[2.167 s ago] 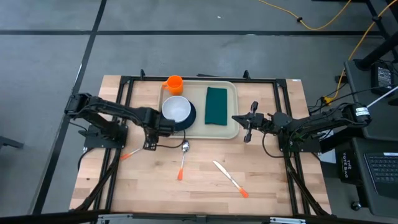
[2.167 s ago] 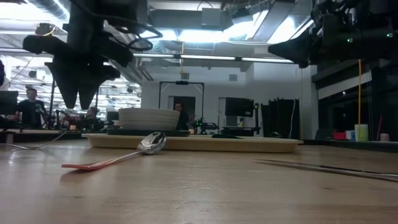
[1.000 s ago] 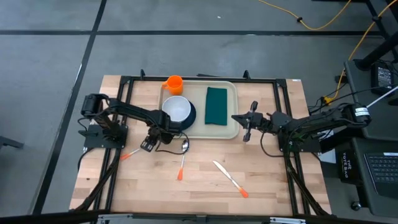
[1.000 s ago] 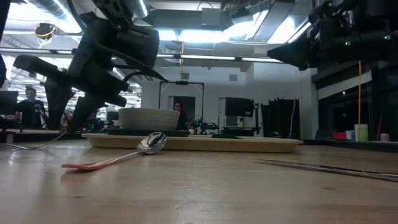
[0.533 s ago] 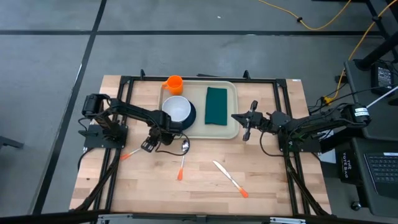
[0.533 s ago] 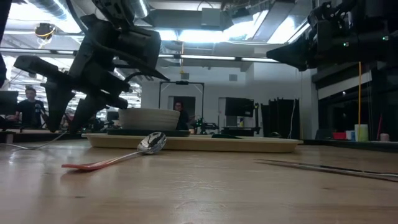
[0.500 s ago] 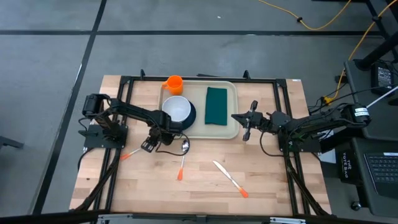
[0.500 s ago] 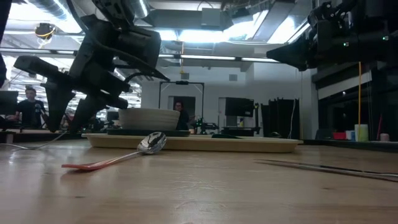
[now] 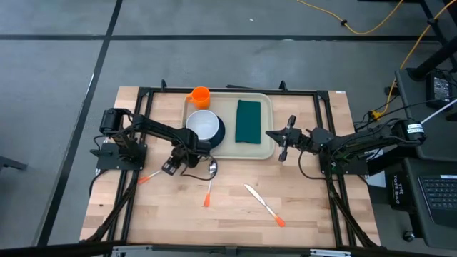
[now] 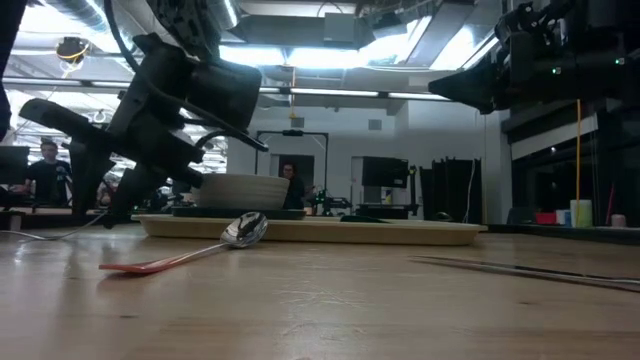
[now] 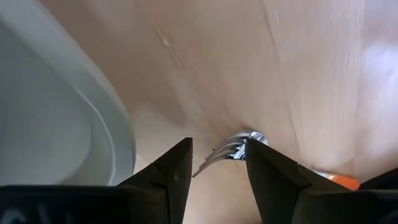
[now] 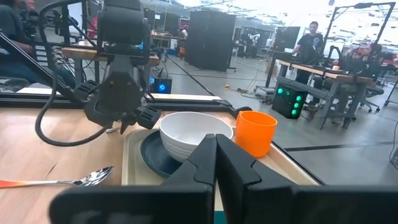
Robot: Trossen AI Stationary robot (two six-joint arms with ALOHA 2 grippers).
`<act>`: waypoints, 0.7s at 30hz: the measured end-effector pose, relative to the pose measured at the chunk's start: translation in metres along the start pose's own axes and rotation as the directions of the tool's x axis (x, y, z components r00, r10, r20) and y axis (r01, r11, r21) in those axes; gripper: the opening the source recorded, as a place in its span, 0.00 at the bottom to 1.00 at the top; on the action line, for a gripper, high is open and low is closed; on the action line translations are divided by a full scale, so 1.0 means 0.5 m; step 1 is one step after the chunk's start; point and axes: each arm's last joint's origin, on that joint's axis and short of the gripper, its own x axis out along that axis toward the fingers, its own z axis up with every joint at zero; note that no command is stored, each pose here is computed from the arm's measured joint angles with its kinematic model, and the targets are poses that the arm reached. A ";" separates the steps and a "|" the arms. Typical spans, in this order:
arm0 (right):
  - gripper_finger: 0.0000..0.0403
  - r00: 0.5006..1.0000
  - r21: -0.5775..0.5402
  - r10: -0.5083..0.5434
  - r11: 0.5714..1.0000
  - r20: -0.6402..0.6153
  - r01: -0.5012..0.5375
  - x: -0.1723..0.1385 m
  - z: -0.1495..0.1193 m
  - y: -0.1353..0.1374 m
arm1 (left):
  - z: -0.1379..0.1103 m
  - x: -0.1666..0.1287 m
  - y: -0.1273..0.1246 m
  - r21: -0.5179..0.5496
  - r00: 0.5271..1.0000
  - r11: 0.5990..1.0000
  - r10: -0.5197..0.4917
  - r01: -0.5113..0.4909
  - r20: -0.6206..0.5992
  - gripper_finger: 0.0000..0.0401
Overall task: Set up tray
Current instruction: Put the orange fork on top of the green table napkin on the brown serving tray
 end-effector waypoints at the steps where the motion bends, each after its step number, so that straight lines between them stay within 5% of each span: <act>1: 0.03 1.000 0.000 0.000 1.000 0.000 0.000 0.000 0.000 0.000 | 0.000 0.000 0.000 0.016 1.000 1.000 0.000 0.000 0.000 0.35; 15: 0.03 1.000 -0.003 0.000 1.000 0.000 0.000 0.000 0.000 0.000 | -0.001 -0.002 -0.002 0.075 1.000 0.997 -0.020 0.019 0.005 0.03; 21: 0.03 1.000 -0.005 0.000 1.000 0.003 0.000 0.000 0.001 0.000 | 0.000 -0.002 -0.005 0.028 0.998 0.998 -0.061 0.060 0.028 0.01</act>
